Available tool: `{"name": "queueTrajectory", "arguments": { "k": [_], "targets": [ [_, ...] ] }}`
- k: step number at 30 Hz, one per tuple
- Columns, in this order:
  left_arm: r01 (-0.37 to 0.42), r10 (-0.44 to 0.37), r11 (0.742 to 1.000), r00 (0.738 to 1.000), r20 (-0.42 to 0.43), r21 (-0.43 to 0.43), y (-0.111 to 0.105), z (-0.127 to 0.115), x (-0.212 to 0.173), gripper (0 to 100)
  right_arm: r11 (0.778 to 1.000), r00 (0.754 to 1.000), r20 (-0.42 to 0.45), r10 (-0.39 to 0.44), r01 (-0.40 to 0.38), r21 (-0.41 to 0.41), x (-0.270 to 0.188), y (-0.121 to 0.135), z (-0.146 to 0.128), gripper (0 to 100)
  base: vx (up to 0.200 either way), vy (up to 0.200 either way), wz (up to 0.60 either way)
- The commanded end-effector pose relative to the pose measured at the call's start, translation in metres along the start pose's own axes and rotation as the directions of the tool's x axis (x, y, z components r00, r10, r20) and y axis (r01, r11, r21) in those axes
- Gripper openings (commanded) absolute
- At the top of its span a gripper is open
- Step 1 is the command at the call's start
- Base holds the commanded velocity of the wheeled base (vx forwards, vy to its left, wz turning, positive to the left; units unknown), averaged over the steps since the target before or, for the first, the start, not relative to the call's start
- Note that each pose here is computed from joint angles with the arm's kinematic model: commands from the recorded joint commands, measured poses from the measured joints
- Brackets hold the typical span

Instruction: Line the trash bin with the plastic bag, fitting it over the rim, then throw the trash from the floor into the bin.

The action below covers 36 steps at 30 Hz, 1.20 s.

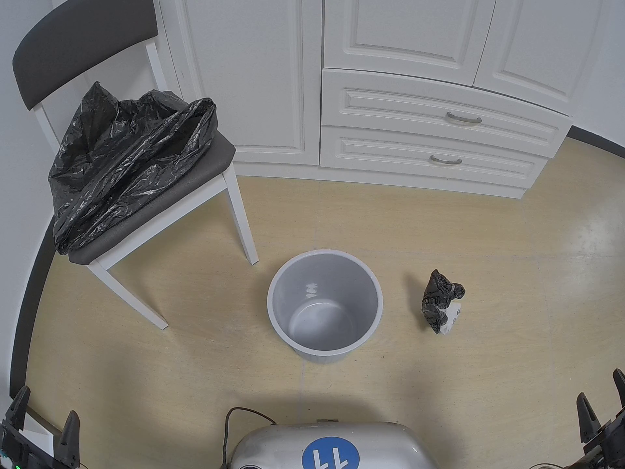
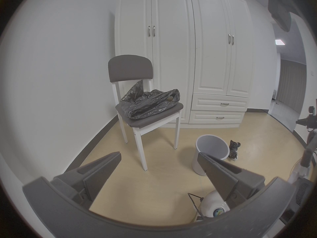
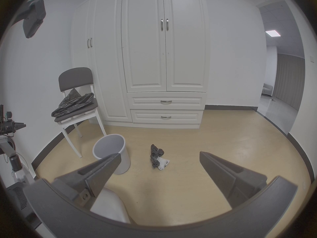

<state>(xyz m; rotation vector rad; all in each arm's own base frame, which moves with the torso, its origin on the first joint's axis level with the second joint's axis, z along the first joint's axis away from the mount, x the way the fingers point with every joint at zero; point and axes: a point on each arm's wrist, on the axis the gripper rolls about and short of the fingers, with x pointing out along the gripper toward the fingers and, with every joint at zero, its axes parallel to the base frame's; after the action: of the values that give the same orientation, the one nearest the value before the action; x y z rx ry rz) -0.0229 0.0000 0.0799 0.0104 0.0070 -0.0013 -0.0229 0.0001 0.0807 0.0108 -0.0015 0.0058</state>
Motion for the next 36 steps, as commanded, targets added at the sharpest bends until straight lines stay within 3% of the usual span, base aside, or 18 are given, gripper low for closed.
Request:
{"name": "queueTrajectory", "arguments": {
  "k": [1, 16, 25, 31, 36],
  "targets": [
    [-0.003, 0.003, 1.0, 1.0, -0.001, -0.013, 0.0, -0.0043, 0.0001, 100, 1.0, 1.0, 0.0, 0.0, 0.0, 0.0, 0.0, 0.0, -0.0048, 100, 0.0, 0.0, 0.0],
    [-0.003, 0.003, 0.999, 1.0, -0.002, -0.038, 0.0, -0.004, 0.0001, 100, 1.0, 1.0, 0.002, -0.006, 0.006, 0.011, -0.0001, -0.0002, -0.0047, 100, 0.0, 0.0, 0.0],
    [0.006, -0.006, 1.0, 1.0, -0.002, 0.017, -0.0002, -0.0049, 0.0001, 100, 1.0, 1.0, 0.0, -0.009, 0.009, 0.001, 0.0001, -0.0001, -0.0051, 100, 0.0, 0.0, 0.0],
    [0.005, -0.005, 1.0, 1.0, -0.001, 0.01, -0.0002, -0.0047, 0.0001, 100, 0.997, 1.0, -0.002, 0.01, -0.01, -0.072, 0.0001, 0.0004, -0.0053, 100, 0.0, 0.0, 0.0],
    [0.031, -0.031, 0.999, 1.0, 0.001, 0.023, -0.0007, -0.0046, 0.0001, 100, 0.999, 1.0, 0.0, 0.007, -0.007, -0.034, 0.0001, 0.0003, -0.0051, 100, 0.0, 0.0, 0.0]
  ]
}}
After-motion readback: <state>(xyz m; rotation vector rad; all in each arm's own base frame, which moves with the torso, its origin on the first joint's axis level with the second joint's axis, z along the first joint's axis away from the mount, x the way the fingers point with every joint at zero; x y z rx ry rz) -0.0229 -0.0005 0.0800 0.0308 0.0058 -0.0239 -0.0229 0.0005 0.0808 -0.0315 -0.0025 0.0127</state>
